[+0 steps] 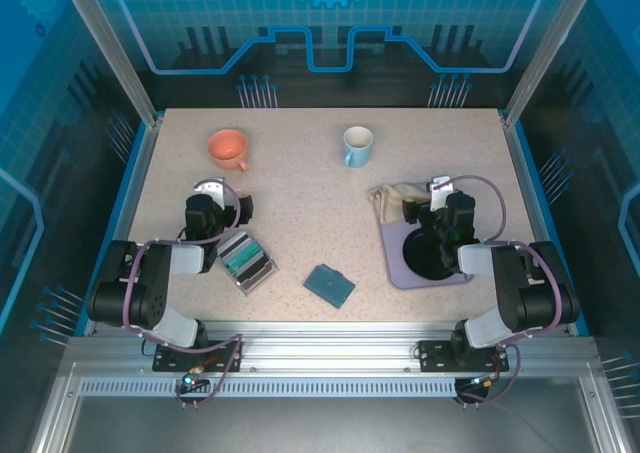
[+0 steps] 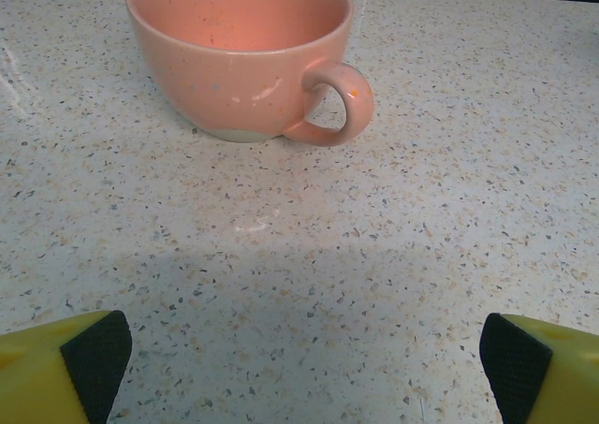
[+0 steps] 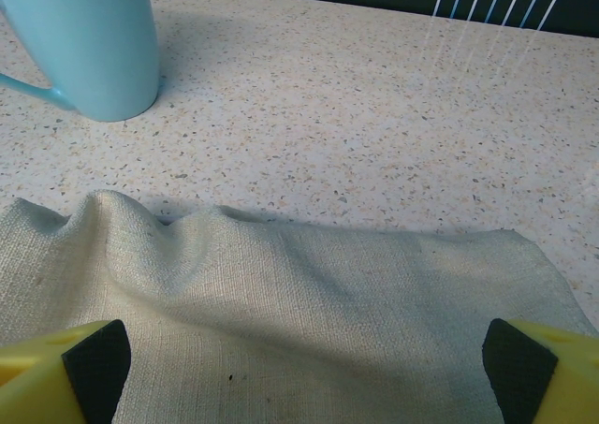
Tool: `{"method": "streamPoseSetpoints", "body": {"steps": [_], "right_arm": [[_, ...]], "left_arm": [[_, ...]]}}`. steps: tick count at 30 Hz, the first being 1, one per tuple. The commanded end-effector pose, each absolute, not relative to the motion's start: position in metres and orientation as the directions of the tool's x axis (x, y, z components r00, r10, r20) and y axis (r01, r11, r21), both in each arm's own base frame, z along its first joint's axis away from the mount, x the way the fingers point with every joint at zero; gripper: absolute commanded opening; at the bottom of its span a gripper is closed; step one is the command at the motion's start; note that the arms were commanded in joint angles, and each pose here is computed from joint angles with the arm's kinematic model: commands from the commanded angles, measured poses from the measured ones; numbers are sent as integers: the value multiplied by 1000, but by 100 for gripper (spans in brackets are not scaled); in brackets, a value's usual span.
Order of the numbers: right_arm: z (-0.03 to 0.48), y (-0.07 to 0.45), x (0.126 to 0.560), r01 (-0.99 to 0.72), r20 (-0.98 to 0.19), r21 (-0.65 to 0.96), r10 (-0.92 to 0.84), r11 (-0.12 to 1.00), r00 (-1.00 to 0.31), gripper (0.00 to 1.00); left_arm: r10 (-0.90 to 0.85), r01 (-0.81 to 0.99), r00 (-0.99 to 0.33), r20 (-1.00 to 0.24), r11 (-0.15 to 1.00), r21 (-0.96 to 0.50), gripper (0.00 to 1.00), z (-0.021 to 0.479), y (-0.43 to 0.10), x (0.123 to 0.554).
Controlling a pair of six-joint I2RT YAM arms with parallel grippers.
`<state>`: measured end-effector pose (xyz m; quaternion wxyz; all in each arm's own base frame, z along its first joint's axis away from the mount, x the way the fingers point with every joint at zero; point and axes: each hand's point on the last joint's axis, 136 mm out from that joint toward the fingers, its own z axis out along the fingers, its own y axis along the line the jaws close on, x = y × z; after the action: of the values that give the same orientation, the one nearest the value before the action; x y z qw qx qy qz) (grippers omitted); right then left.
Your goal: Put the credit cards into the card holder
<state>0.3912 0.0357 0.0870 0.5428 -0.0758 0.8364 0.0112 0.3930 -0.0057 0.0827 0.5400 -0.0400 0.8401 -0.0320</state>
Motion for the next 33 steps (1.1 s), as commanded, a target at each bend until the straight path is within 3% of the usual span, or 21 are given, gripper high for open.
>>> {"method": "streamPoseSetpoints", "body": {"steps": [1, 7, 11, 14, 16, 19, 21, 24, 29, 33], "right_arm": [[94, 30, 397, -125, -918, -51, -96, 991, -385, 100], [109, 33, 395, -125, -912, -71, -115, 990, -393, 100], [136, 24, 381, -39, -879, 20, -1, 999, -478, 100], [165, 29, 364, 64, -796, 224, 220, 973, -564, 100], [183, 62, 354, -53, -704, 391, 262, 919, -660, 100], [203, 132, 338, -230, -581, 603, 223, 764, -783, 100], [192, 170, 325, -269, -535, 589, 120, 762, -836, 100], [158, 195, 311, -236, -455, 447, -7, 863, -890, 100], [106, 214, 293, -159, -307, 428, -22, 890, -951, 99], [75, 215, 285, -123, -240, 397, -26, 909, -970, 99]], "left_arm": [[-87, -9, -397, -914, 996, -91, 99, 90, -7, 397], [-96, -9, -368, -925, 995, -100, 99, 111, -6, 386], [-177, -40, -333, -926, 984, -173, 99, 143, -3, 363], [-308, -165, -332, -891, 949, -267, 99, 172, 11, 350], [-431, -324, -325, -842, 887, -329, 99, 184, 30, 337], [-532, -357, -367, -763, 838, -413, 99, 199, 23, 325], [-598, -360, -434, -674, 801, -479, 99, 197, 8, 318], [-598, -247, -571, -563, 779, -576, 99, 200, -31, 314], [-576, -130, -711, -404, 672, -729, 99, 198, -80, 305], [-508, -85, -768, -390, 684, -725, 99, 194, -101, 294]]}}
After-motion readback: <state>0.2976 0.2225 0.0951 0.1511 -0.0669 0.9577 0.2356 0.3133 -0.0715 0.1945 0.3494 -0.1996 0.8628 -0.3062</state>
